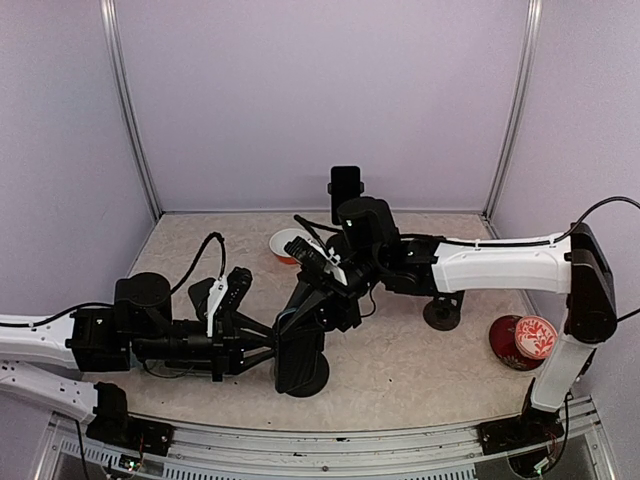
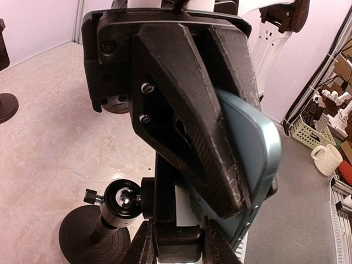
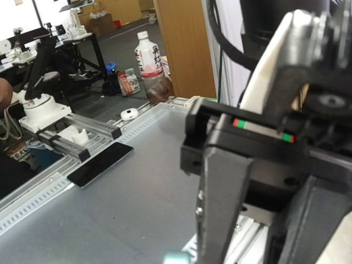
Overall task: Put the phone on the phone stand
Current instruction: Install the phone onto the phone stand.
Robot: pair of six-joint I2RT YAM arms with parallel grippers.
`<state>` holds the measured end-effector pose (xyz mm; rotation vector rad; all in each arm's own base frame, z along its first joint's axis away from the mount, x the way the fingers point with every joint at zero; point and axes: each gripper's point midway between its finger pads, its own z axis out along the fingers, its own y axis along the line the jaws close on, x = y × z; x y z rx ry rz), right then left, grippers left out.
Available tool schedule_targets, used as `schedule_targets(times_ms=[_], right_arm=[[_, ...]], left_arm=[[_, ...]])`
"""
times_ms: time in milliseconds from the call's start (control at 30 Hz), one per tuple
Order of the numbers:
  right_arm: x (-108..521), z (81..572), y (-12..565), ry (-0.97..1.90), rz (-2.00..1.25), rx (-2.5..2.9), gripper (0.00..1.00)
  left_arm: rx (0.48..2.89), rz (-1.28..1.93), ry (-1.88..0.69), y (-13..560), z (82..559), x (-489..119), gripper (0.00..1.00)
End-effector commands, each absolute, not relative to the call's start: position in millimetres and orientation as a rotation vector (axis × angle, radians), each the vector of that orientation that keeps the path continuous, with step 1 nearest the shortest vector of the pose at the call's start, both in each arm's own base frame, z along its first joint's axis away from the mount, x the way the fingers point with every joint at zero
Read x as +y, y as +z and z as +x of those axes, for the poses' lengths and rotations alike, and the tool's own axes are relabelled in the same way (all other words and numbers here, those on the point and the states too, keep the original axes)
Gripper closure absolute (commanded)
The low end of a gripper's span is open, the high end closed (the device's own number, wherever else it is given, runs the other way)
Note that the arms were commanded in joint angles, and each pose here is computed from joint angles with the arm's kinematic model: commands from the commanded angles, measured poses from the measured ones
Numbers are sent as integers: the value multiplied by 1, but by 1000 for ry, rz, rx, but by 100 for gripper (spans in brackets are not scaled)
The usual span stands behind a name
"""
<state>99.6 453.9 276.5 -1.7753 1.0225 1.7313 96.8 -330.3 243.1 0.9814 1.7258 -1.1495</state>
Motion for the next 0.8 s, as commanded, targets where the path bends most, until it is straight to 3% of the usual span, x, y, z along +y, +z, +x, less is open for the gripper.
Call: schedule_targets(times_ms=[0, 467, 767], right_arm=[[429, 200, 201, 1516, -1570, 1608, 100], [427, 208, 179, 1471, -1589, 1695, 100], [448, 184, 200, 1497, -1646, 1626, 100]], left_arm=[[1390, 1124, -1473, 325, 38, -324, 100], [1604, 929, -1344, 304, 84, -306, 100], [1631, 964, -1413, 282, 82, -323, 100]])
